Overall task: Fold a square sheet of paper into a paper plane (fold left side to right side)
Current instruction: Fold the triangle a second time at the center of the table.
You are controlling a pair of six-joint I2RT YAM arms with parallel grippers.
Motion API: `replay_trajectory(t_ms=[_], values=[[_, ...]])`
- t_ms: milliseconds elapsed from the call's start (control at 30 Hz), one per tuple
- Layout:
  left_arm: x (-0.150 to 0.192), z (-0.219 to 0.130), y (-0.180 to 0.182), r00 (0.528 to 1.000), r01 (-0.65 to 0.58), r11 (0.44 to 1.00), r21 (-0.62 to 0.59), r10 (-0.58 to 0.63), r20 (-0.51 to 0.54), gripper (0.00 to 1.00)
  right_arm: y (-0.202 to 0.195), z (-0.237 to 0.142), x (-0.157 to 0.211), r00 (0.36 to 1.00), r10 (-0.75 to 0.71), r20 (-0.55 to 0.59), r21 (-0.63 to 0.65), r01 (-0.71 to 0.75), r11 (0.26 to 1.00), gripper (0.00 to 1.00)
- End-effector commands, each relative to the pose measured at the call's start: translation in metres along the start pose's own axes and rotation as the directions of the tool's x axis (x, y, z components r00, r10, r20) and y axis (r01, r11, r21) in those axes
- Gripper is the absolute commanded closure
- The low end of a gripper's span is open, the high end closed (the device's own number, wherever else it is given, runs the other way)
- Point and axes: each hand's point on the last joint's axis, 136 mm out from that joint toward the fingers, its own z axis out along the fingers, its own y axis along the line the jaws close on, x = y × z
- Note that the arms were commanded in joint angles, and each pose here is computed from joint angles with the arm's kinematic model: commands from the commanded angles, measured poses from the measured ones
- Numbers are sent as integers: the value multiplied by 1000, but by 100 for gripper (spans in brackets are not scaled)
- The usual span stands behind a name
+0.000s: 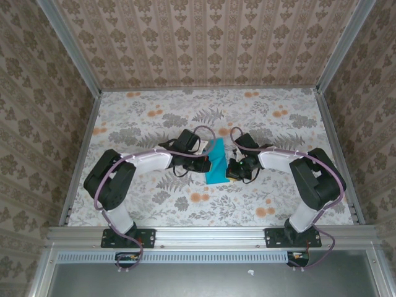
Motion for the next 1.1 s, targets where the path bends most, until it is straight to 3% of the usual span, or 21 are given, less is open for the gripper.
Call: replay_trajectory(t_ms=[0,1067], values=[[-4,1,-2,999,-29,999,19,30,-27,100,-28,10,16,998,28,-57,122,-21,992,98],[-5,13,16,1000,-1,1000,24,0,4,95,-23,11,16,997,12,-71,110,-4,994,98]])
